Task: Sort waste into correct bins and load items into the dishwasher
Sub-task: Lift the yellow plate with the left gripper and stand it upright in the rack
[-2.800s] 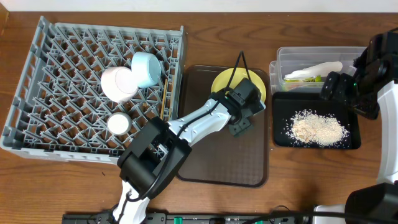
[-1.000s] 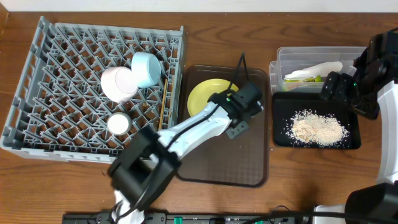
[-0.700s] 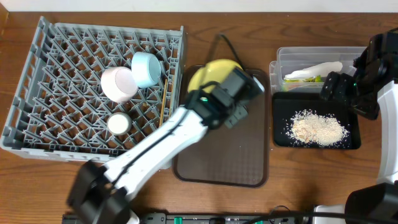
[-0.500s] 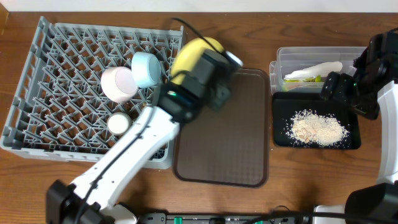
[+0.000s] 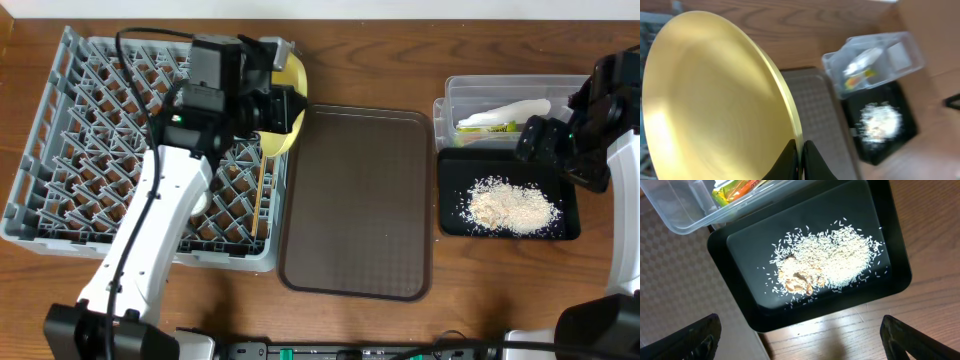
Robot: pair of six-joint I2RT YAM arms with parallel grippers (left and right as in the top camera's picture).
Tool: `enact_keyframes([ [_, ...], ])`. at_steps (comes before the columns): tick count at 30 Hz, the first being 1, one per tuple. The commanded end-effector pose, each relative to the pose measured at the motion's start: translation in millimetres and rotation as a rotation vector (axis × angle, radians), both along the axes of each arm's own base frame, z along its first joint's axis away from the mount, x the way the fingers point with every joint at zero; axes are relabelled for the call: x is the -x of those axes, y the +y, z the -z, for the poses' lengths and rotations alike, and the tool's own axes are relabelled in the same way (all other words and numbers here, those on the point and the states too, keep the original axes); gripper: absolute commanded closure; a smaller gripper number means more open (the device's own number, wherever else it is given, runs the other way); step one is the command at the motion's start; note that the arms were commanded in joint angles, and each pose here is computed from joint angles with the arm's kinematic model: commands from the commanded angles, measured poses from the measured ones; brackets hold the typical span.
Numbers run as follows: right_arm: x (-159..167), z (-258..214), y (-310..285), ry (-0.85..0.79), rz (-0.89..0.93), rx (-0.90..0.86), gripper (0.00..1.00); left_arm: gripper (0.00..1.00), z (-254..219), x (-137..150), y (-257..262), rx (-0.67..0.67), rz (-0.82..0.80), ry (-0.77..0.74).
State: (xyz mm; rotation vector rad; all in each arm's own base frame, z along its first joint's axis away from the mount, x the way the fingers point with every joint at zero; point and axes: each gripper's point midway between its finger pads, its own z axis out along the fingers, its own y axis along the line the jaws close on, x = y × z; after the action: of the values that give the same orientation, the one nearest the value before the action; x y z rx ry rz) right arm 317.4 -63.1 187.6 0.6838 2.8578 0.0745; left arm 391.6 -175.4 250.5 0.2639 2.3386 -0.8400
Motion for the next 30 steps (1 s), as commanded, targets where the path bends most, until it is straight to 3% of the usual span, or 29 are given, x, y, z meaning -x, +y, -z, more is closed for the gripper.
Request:
enact_keyframes([
  [1,-1,-3,-2,-0.006,0.014,0.011,0.01,0.92,-1,6,-11,0.141,0.069,0.081],
  [15,-1,-3,-2,-0.006,0.014,0.011,0.01,0.90,18,-19,28,0.080,-0.071,0.095],
  [16,-1,-3,-2,-0.006,0.014,0.011,0.01,0.83,20,-21,33,0.067,-0.090,0.094],
  [17,-1,-3,-2,-0.006,0.014,0.011,0.01,0.67,22,-24,39,0.050,-0.114,0.090],
  [21,0,-3,-2,-0.004,0.014,0.011,0.01,0.28,27,-31,54,-0.015,-0.186,0.076],
  [23,0,-3,-2,-0.003,0.014,0.011,0.01,0.20,28,-34,58,-0.042,-0.194,0.059],
  [30,-2,-3,-3,-0.013,0.014,0.013,0.01,0.18,11,-32,73,-0.133,-0.226,-0.032],
])
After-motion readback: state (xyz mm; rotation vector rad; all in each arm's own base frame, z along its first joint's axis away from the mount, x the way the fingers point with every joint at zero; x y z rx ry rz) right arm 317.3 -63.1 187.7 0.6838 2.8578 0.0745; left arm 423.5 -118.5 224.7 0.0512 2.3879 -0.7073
